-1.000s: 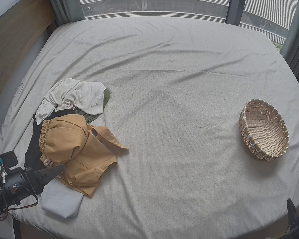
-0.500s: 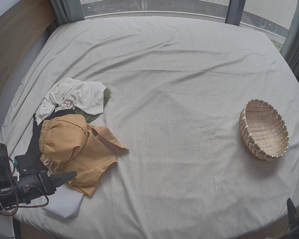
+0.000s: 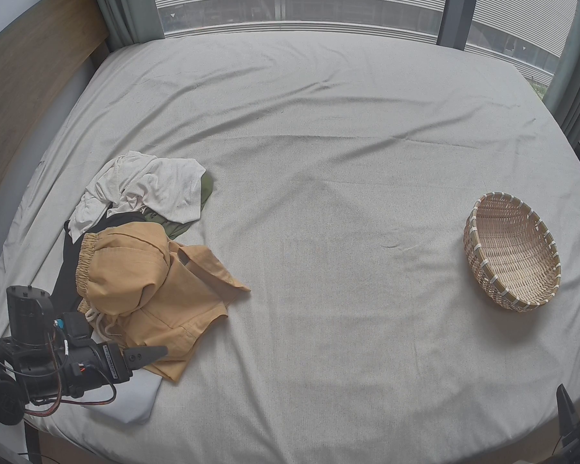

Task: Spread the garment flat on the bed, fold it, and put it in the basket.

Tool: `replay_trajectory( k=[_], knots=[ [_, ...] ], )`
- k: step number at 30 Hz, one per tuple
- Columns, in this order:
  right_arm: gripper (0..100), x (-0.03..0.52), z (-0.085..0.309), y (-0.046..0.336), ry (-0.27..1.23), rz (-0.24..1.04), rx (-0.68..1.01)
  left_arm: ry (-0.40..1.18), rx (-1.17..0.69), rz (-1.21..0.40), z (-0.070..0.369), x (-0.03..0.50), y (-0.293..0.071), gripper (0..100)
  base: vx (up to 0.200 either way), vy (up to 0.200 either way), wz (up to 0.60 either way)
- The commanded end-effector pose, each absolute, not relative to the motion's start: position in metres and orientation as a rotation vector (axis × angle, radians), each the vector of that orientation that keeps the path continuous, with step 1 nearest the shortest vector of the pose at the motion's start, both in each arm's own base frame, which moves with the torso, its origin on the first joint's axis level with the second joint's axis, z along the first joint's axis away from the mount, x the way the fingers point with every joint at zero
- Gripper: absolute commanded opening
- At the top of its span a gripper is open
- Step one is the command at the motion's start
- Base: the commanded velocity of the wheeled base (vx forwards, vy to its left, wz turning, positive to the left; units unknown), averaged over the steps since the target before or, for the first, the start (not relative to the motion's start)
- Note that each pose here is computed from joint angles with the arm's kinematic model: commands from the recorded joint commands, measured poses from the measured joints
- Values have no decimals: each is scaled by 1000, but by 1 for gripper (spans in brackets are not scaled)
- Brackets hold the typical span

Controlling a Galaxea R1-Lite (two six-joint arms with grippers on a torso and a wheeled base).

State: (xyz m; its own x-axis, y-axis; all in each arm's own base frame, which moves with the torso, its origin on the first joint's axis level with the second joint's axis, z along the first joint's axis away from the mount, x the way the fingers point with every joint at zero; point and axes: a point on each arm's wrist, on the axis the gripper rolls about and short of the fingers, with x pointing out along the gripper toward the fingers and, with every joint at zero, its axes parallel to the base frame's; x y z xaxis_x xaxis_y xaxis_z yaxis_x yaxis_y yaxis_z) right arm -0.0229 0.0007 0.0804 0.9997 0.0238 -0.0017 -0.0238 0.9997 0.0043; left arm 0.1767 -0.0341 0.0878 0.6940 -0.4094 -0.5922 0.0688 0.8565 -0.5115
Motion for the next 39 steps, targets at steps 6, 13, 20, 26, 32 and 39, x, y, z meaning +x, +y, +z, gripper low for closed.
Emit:
replay_trajectory(
  k=[6, 13, 20, 26, 32, 39],
  knots=[
    [100, -22, 75, 1, 14, 25, 5, 828, -483, -264, 70, 188, -37, 100, 0, 0, 0],
    [100, -22, 75, 1, 14, 25, 5, 911, -477, -265, 53, 192, -43, 100, 0, 0, 0],
    [100, -22, 75, 1, 12, 25, 5, 940, -503, -274, 48, 196, -46, 100, 0, 0, 0],
    [100, -22, 75, 1, 14, 25, 5, 964, -498, -272, 29, 206, -50, 100, 0, 0, 0],
    [100, -22, 75, 1, 14, 25, 5, 945, -496, -273, 13, 212, -52, 100, 0, 0, 0],
    [100, -22, 75, 1, 14, 25, 5, 954, -496, -268, 6, 211, -51, 100, 0, 0, 0]
  ],
)
